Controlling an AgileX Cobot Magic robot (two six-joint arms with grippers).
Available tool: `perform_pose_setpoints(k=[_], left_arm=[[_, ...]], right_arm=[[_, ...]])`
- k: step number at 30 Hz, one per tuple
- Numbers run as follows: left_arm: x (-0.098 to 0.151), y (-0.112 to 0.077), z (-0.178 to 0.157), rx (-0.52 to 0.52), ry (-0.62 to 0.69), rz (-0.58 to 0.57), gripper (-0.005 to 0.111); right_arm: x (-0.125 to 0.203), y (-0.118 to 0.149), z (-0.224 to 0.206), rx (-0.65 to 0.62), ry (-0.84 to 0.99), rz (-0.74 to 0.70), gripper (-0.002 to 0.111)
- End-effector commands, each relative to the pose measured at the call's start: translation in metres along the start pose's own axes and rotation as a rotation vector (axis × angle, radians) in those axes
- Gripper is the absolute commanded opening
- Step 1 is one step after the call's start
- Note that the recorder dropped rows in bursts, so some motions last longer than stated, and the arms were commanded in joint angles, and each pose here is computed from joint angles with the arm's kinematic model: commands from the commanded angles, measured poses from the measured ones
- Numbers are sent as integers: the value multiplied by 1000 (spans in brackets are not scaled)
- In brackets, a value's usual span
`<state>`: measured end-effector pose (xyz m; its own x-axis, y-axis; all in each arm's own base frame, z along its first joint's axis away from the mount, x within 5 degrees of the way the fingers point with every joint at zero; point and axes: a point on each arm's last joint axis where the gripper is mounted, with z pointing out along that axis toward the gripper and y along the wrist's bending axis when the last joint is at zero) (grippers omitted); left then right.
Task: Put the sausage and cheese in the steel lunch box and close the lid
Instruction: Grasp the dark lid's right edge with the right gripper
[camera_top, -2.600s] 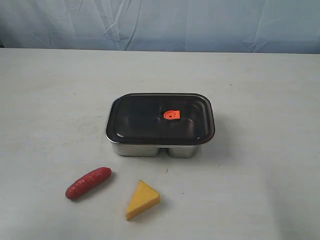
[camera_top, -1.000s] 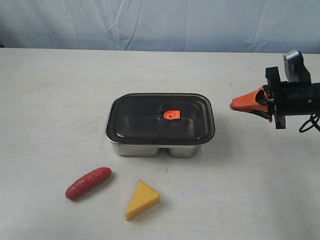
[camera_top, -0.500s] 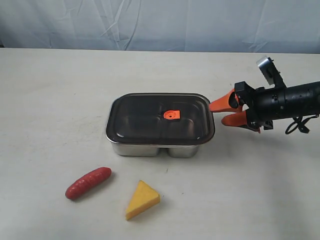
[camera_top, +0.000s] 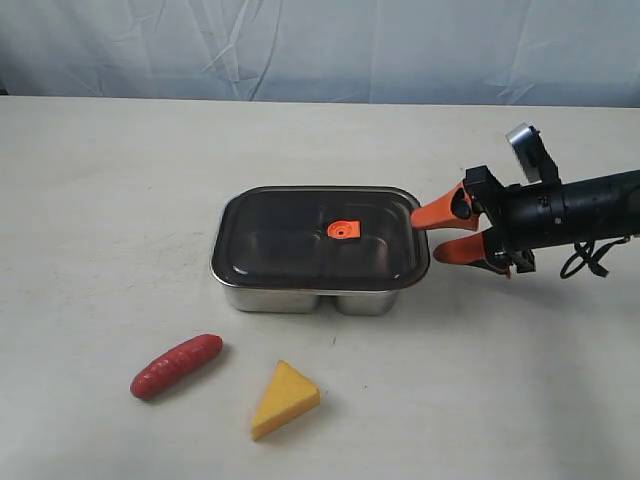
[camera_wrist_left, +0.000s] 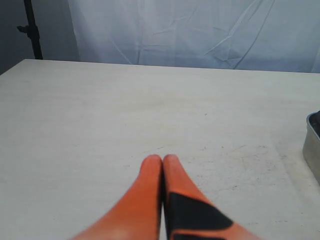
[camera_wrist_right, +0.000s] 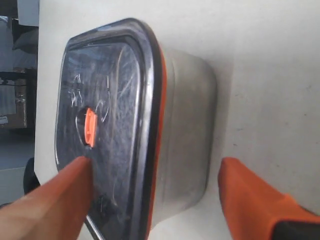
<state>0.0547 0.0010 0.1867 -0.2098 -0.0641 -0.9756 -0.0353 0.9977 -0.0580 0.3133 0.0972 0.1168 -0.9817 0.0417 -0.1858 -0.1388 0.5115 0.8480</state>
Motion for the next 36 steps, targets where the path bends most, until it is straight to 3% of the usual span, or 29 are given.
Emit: perform_pose_setpoints(k=[1,12,15,19,27,36], left_arm=[[-1,0,0,2,-16,-3,0],[-1,0,0,2,-16,-3,0],[-1,0,0,2,-16,-3,0],[-1,0,0,2,-16,-3,0],[-1,0,0,2,-16,-3,0],[-1,0,0,2,-16,-3,0]], right_arm=[[-1,2,0,-23,-5,3,67],[11,17,30,13,59,-51,64],[11,16,30,22,62,-56,44],[14,18,30,5,88,-66,1],[16,21,29,-26,116,-74,1],[13,15,29,42,88,-79,1]])
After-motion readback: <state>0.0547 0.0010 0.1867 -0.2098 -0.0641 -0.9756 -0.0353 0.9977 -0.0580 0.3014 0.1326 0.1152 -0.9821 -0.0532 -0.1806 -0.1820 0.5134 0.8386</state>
